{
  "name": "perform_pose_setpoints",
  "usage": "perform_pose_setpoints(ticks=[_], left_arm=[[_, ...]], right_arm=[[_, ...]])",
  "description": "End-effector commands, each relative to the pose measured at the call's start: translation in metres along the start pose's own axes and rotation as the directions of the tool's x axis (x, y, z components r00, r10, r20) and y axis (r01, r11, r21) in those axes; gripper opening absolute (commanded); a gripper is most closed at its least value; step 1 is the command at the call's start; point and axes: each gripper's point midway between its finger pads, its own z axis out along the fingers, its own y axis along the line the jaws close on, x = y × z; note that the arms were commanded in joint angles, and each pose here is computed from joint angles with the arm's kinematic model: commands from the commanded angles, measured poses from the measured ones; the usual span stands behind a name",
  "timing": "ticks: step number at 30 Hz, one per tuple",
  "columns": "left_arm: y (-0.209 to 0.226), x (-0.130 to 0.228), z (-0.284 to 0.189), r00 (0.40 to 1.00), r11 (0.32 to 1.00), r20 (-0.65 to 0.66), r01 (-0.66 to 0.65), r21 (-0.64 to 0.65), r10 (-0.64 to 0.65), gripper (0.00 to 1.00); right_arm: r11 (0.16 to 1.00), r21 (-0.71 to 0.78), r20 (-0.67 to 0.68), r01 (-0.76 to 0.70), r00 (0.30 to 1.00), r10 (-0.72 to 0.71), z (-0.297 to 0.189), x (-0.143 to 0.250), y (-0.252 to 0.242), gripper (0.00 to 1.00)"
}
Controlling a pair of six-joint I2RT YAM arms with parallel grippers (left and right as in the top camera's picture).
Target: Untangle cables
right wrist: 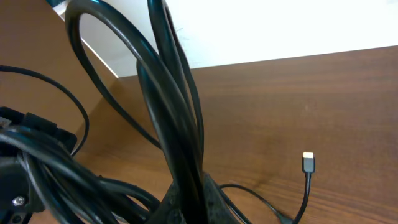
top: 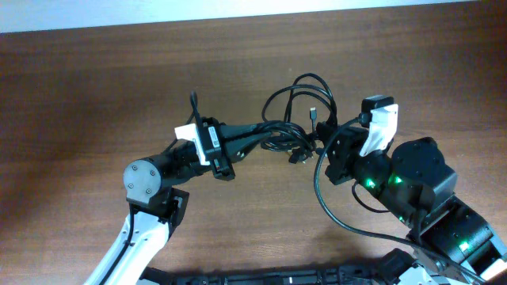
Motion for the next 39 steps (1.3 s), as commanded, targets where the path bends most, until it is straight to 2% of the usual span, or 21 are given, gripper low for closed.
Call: perform_pose_setpoints(ticks=[1, 2, 3, 4, 6, 8, 12, 13, 14, 16, 20, 23, 27, 30, 32, 33, 35, 37, 39], left_arm=[[0.023, -0.031, -0.006, 0.993, 0.988, 0.095, -0.057, -0.145, 0.071, 0.00], [0.023, -0.030, -0.006, 0.993, 0.988, 0.094, -0.060, -0.145, 0.074, 0.00], [0.023, -0.030, -0.006, 0.993, 0.988, 0.094, -0.060, -0.144, 0.074, 0.00], [0.021, -0.029, -0.006, 0.993, 0.988, 0.088, -0.067, -0.136, 0.079, 0.00], [0.011, -0.024, -0.004, 0.989, 0.989, 0.062, -0.126, -0.077, 0.131, 0.00], [0.014, -0.018, -0.006, 0.993, 0.991, 0.038, -0.110, -0.077, 0.114, 0.00], [0.015, -0.010, -0.017, 0.991, 0.990, -0.015, -0.134, -0.032, 0.134, 0.00], [0.013, -0.008, -0.019, 0.990, 0.990, -0.024, -0.138, -0.010, 0.138, 0.00], [0.001, -0.005, -0.019, 0.982, 0.980, -0.030, -0.187, 0.065, 0.189, 0.00], [-0.016, -0.004, -0.021, 0.975, 0.964, -0.029, -0.212, 0.161, 0.219, 0.00], [-0.050, -0.003, -0.029, 0.951, 0.894, -0.003, -0.288, 0.343, 0.308, 0.00], [-0.053, -0.004, -0.027, 0.949, 0.888, 0.008, -0.297, 0.351, 0.314, 0.00], [-0.069, -0.014, -0.024, 0.919, 0.839, 0.087, -0.389, 0.380, 0.386, 0.00], [-0.069, -0.016, -0.024, 0.915, 0.838, 0.095, -0.398, 0.373, 0.392, 0.00], [-0.067, -0.018, -0.023, 0.915, 0.844, 0.097, -0.398, 0.359, 0.391, 0.00], [-0.065, -0.019, -0.022, 0.915, 0.849, 0.099, -0.399, 0.346, 0.390, 0.00], [-0.063, -0.020, -0.021, 0.916, 0.855, 0.101, -0.400, 0.332, 0.389, 0.00], [-0.060, -0.022, -0.020, 0.916, 0.861, 0.103, -0.400, 0.315, 0.388, 0.00], [-0.054, -0.023, -0.020, 0.920, 0.875, 0.096, -0.392, 0.283, 0.381, 0.18]], right_arm=[[0.994, 0.107, -0.015, 0.022, 1.000, -0.020, -0.003, 0.006, -0.022, 0.04], [0.995, 0.096, -0.019, 0.021, 1.000, -0.020, -0.003, 0.007, -0.020, 0.06], [0.996, 0.079, -0.027, 0.028, 0.999, -0.026, -0.003, 0.008, -0.017, 0.18], [0.996, 0.052, -0.040, 0.067, 0.997, -0.065, -0.002, 0.010, -0.013, 0.36], [0.991, -0.011, -0.053, 0.136, 0.989, -0.136, -0.003, 0.013, -0.003, 0.55], [0.978, -0.066, -0.044, 0.197, 0.979, -0.201, -0.007, 0.011, 0.007, 0.63], [0.916, -0.193, 0.020, 0.351, 0.935, -0.353, -0.026, 0.003, 0.034, 0.66], [0.882, -0.241, 0.054, 0.405, 0.913, -0.404, -0.032, 0.000, 0.044, 0.66], [0.805, -0.316, 0.124, 0.503, 0.862, -0.491, -0.041, -0.002, 0.061, 0.66], [0.734, -0.355, 0.200, 0.579, 0.814, -0.545, -0.047, -0.006, 0.075, 0.66], [0.715, -0.354, 0.270, 0.603, 0.798, -0.539, -0.051, -0.019, 0.084, 0.71], [0.645, -0.440, 0.296, 0.624, 0.779, -0.552, -0.057, -0.010, 0.099, 0.71], [0.580, -0.543, 0.280, 0.608, 0.782, -0.557, -0.055, 0.005, 0.110, 0.75], [0.562, -0.589, 0.250, 0.581, 0.792, -0.556, -0.047, 0.013, 0.113, 0.75], [0.551, -0.617, 0.231, 0.562, 0.799, -0.556, -0.042, 0.018, 0.115, 0.73], [0.544, -0.634, 0.220, 0.550, 0.802, -0.555, -0.039, 0.021, 0.116, 0.66], [0.542, -0.651, 0.197, 0.531, 0.808, -0.555, -0.033, 0.026, 0.116, 0.41], [0.546, -0.653, 0.185, 0.524, 0.810, -0.556, -0.029, 0.027, 0.115, 0.04], [0.555, -0.640, 0.188, 0.532, 0.808, -0.558, -0.027, 0.025, 0.113, 0.04]])
